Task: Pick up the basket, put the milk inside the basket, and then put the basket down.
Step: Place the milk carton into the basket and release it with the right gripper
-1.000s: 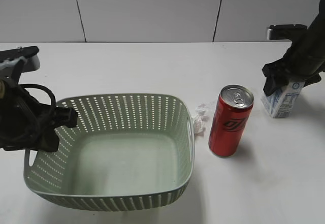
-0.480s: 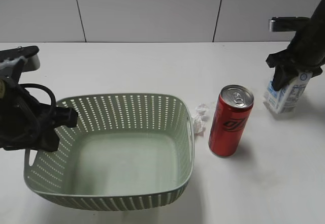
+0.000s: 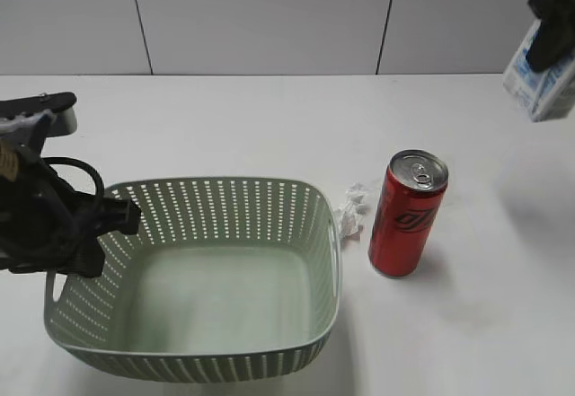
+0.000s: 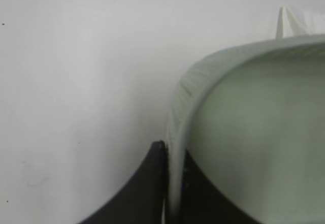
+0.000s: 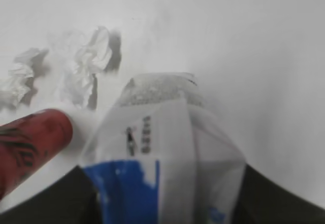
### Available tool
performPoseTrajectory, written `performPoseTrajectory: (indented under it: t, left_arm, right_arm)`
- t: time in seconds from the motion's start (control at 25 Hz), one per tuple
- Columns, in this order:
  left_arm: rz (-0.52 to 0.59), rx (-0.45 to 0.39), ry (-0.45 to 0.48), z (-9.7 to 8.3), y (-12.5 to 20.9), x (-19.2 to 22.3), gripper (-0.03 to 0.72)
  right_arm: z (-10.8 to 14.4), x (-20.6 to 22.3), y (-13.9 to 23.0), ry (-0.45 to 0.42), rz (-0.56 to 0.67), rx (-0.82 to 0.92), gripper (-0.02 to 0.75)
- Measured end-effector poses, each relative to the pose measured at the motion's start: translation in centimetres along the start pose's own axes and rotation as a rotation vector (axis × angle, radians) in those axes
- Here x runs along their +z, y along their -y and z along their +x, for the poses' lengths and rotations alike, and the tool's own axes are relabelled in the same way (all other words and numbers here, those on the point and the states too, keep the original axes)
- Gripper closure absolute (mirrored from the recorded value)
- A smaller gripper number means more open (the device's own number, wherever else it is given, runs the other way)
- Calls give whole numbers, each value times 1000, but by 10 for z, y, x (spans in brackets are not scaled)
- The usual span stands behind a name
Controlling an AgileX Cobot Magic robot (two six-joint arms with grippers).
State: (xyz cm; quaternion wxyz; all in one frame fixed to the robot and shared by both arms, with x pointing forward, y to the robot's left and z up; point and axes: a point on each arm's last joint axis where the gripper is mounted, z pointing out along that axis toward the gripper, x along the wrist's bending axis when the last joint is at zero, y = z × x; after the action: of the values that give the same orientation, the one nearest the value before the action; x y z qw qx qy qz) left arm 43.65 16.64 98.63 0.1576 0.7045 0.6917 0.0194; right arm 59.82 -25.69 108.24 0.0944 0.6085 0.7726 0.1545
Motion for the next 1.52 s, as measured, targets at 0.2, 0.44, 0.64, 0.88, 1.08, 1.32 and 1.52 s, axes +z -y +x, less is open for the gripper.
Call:
performPoseTrajectory:
  t: [0.2, 0.44, 0.64, 0.88, 1.08, 1.32, 1.52]
  left_arm:
    - [6, -1, -5, -1, -2, 9, 682]
    - [-7, -10, 2, -3, -5, 15, 682]
    - [-21, -29, 5, -1, -8, 15, 682]
    - [-24, -53, -10, 5, -11, 15, 682]
    - [-25, -49, -14, 6, -11, 15, 682]
    - [-26, -47, -15, 6, -11, 15, 682]
    - [-26, -47, -15, 6, -11, 15, 682]
  right_arm:
    - [62, -69, 15, -47, -151, -127, 406]
    - [146, -89, 37, -168, -177, -286, 406]
    - [215, -73, 57, -262, -114, -434, 406]
    - [274, -23, 83, -343, -38, -526, 406]
    - [292, 35, 88, -319, 40, -528, 406]
    - [297, 84, 93, -248, 127, -561, 406]
    - [298, 92, 93, -244, 124, -604, 407]
